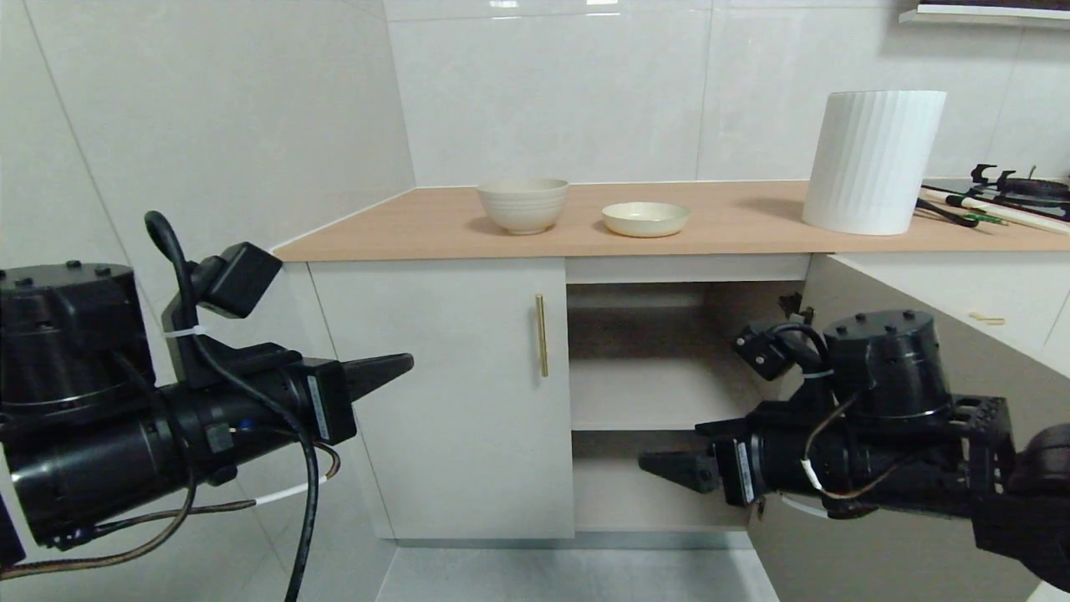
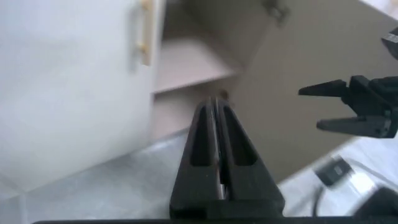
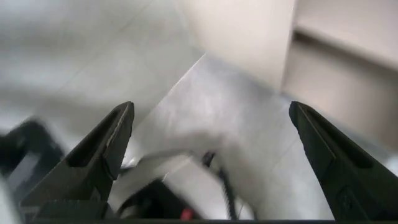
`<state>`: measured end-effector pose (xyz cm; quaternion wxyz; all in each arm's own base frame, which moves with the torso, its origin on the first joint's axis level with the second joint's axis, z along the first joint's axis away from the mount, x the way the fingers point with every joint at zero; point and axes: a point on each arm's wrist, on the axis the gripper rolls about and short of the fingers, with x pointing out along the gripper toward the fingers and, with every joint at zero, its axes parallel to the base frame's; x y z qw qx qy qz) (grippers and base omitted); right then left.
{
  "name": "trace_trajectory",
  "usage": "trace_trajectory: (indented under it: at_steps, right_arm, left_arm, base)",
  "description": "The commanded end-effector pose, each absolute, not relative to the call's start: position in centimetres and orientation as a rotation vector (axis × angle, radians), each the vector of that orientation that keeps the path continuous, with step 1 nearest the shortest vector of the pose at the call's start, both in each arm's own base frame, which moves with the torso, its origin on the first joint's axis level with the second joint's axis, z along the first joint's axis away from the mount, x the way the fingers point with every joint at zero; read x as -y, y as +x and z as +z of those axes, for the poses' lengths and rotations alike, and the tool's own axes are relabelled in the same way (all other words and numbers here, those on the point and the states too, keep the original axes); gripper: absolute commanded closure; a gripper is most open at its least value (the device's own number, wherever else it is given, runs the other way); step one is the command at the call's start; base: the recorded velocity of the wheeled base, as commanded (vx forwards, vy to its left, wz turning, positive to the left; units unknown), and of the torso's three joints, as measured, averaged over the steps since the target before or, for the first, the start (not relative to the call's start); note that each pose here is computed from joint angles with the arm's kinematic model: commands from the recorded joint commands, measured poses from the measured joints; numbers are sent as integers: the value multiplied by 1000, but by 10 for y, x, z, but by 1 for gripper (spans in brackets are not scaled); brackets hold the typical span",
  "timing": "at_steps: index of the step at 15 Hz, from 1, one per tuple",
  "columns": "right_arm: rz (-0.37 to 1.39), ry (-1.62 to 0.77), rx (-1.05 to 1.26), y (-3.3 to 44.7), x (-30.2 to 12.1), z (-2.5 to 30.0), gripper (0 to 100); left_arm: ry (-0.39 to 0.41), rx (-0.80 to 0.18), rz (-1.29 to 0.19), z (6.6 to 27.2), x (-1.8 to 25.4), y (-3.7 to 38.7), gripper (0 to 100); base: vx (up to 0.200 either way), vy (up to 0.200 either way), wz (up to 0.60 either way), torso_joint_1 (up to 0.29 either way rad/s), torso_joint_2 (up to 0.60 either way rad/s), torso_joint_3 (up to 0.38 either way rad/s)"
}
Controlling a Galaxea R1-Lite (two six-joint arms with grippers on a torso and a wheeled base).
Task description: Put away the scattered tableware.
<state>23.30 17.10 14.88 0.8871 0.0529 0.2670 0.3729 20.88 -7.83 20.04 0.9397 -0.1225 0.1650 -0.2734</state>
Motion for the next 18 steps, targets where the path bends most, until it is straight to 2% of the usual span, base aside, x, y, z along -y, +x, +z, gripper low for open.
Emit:
trace_trajectory:
  at_steps: [1,2,3,4,5,13,18]
  right_arm:
    - [748,109,-534,255,-181,167,0]
    - [741,119,-513,257,-179,190,0]
    - [741,119,-513,257,-179,190,0]
    - [714,130,-450,257,-174,228,0]
    - [680,137,-424,249,-168,239,0]
    - [669,159,-408,230,-157,249,0]
    - [669,160,-405,228,-156,251,0]
  left_arm:
    - [-256,-314,-528,204,70,206,0]
    - [-259,-310,-511,204,66,207,0]
    - [-259,-310,-511,204,66,207,0]
    - [-272,-306,-482,203,60,210,0]
    - [-289,-304,-479,205,60,211,0]
    - [-286,-246,-485,213,60,212,0]
    - [-289,-236,-470,216,56,212,0]
  base:
    - [0,0,0,0,0,0]
    - [0,0,0,0,0,0]
    - [0,0,0,0,0,0]
    - [0,0,0,0,0,0]
    - [0,0,0,0,0,0]
    - [0,0,0,0,0,0]
    - [200,0,0,2,3,5]
